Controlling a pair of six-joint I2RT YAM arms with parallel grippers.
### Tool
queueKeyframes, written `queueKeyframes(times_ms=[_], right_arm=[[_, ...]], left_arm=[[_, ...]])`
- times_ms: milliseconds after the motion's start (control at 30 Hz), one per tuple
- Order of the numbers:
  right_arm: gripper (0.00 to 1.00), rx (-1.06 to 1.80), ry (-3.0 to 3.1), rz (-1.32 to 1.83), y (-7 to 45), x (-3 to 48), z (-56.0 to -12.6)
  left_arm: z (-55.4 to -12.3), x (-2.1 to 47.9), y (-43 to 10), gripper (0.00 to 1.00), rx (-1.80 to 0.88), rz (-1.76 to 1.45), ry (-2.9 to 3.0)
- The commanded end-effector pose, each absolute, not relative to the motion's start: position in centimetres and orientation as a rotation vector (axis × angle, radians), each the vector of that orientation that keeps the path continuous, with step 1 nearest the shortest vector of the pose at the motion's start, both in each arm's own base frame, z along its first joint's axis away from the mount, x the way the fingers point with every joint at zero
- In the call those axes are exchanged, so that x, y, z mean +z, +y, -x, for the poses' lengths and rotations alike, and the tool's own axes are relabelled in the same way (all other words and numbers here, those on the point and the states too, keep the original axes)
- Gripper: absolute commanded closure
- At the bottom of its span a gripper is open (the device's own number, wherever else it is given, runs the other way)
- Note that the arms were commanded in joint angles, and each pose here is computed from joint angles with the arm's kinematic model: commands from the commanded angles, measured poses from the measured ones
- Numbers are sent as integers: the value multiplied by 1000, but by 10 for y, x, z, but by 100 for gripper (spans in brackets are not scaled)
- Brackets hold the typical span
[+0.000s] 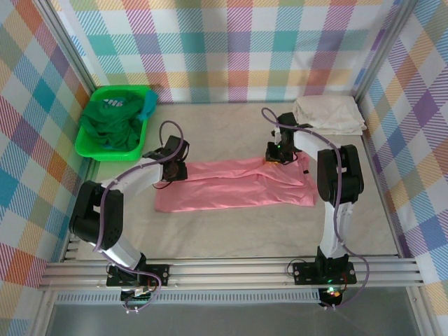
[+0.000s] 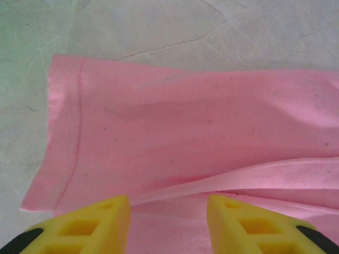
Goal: Fold and stack the t-shirts
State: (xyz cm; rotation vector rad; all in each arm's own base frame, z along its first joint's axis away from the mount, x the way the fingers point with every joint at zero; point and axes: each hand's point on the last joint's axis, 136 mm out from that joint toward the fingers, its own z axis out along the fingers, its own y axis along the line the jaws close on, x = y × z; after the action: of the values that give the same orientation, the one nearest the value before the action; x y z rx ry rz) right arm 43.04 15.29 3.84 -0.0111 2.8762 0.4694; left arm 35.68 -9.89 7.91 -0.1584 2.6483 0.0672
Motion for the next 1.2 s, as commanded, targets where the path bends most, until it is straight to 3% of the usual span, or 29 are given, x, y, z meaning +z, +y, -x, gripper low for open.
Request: queueKeyframes(times_ms=[0, 100, 367, 700, 767, 800, 867, 900, 967, 1000, 1167], right_arm=[[87, 466, 2825, 47, 155, 66, -425], [100, 447, 2833, 37, 151, 68, -418], [100, 465, 2847, 3, 150, 73, -393], [100, 461, 2857, 3, 166, 85, -323], [100, 436, 2878, -3, 163, 79, -309], [88, 421, 2901, -17, 161, 73, -301], [95, 419, 2929, -39, 157, 65, -288], [91, 407, 2942, -60, 154, 62, -284], [66, 390, 2957, -81, 150, 63, -278], [62, 369, 2951, -94, 147, 66, -278], [59, 353, 2860, -80, 148, 95, -300]], left_arm=[[-348, 84, -95, 57, 88, 174, 2643], [-348, 83, -94, 57, 101, 179, 2646], [-345, 86, -91, 57, 108, 194, 2638], [-336, 89, -80, 56, 142, 223, 2605], [-335, 88, -76, 50, 161, 235, 2602], [-334, 86, -74, 49, 171, 244, 2602], [-335, 82, -73, 50, 167, 249, 2604], [-337, 80, -73, 50, 161, 251, 2607], [-345, 82, -73, 50, 153, 256, 2611], [-350, 83, -74, 50, 156, 252, 2613], [-377, 96, -80, 49, 157, 228, 2592]])
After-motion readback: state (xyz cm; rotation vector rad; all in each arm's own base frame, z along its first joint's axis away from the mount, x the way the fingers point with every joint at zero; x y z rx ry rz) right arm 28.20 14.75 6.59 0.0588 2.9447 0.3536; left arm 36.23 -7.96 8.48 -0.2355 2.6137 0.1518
